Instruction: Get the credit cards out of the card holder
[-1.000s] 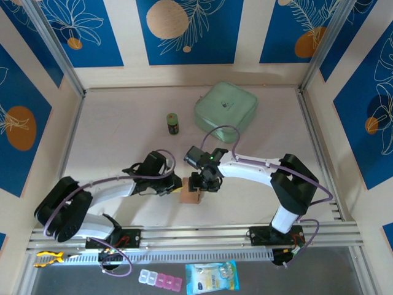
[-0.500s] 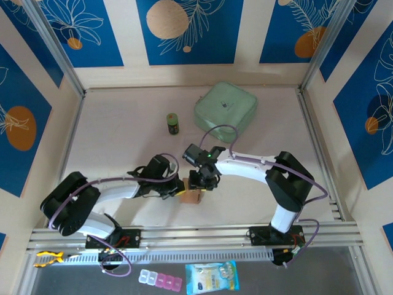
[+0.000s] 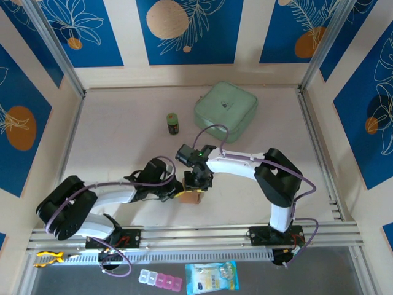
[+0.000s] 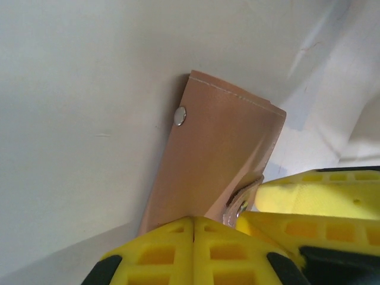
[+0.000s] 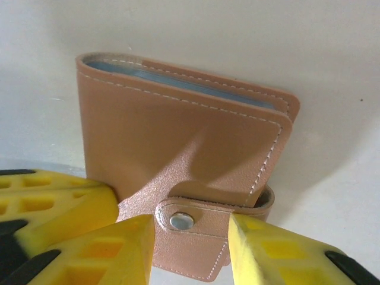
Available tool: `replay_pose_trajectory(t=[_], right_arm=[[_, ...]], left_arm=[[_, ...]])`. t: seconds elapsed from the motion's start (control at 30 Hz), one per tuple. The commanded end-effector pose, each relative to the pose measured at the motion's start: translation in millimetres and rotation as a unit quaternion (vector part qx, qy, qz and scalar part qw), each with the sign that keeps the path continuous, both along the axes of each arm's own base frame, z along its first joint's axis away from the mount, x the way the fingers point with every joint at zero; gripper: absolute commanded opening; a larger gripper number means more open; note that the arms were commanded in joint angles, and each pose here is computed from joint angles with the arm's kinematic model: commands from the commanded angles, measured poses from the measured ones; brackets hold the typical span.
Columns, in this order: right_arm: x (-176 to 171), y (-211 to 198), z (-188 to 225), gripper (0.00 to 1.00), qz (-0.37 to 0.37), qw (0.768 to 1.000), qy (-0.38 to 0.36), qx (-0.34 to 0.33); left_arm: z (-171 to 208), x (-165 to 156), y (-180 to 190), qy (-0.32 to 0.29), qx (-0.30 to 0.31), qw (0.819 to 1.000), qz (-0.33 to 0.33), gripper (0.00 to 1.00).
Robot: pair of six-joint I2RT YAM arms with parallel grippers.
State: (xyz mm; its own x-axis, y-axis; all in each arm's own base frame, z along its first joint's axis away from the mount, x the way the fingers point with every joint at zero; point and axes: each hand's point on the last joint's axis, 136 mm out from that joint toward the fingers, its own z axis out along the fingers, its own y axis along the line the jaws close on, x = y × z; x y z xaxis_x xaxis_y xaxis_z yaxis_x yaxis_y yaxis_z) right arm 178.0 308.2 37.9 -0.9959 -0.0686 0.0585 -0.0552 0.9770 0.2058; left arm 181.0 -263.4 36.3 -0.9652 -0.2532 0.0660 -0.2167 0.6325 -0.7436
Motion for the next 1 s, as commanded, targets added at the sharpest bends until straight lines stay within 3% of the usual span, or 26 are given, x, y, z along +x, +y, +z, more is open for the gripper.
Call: replay_pose_trajectory(t=[0.0,0.37,0.63,0.97], right_arm=[[-7.2,-1.6,-4.7,0.39,-0.005,1.0,0.02,-0.017],[-12.6,-3.1,-13.9,0.44,0.003,0.998,0.033,-0.047],[-18.8,-0.8,-23.5,0.42,0.02,0.995,0.033,-0.087],[-20.0,0.4,-27.4,0.25,0.021,0.995,0.035,-0.088]], left_arm=[[7.1,-0.1,-1.0,-0.004,-0.01,1.0,0.008,0.0],[-8.0,-6.7,3.4,0.024,-0.014,0.999,0.028,0.0],[-27.4,-12.4,4.5,0.057,-0.056,0.995,0.065,0.0],[-36.1,-15.9,6.7,0.068,-0.051,0.994,0.066,0.0]])
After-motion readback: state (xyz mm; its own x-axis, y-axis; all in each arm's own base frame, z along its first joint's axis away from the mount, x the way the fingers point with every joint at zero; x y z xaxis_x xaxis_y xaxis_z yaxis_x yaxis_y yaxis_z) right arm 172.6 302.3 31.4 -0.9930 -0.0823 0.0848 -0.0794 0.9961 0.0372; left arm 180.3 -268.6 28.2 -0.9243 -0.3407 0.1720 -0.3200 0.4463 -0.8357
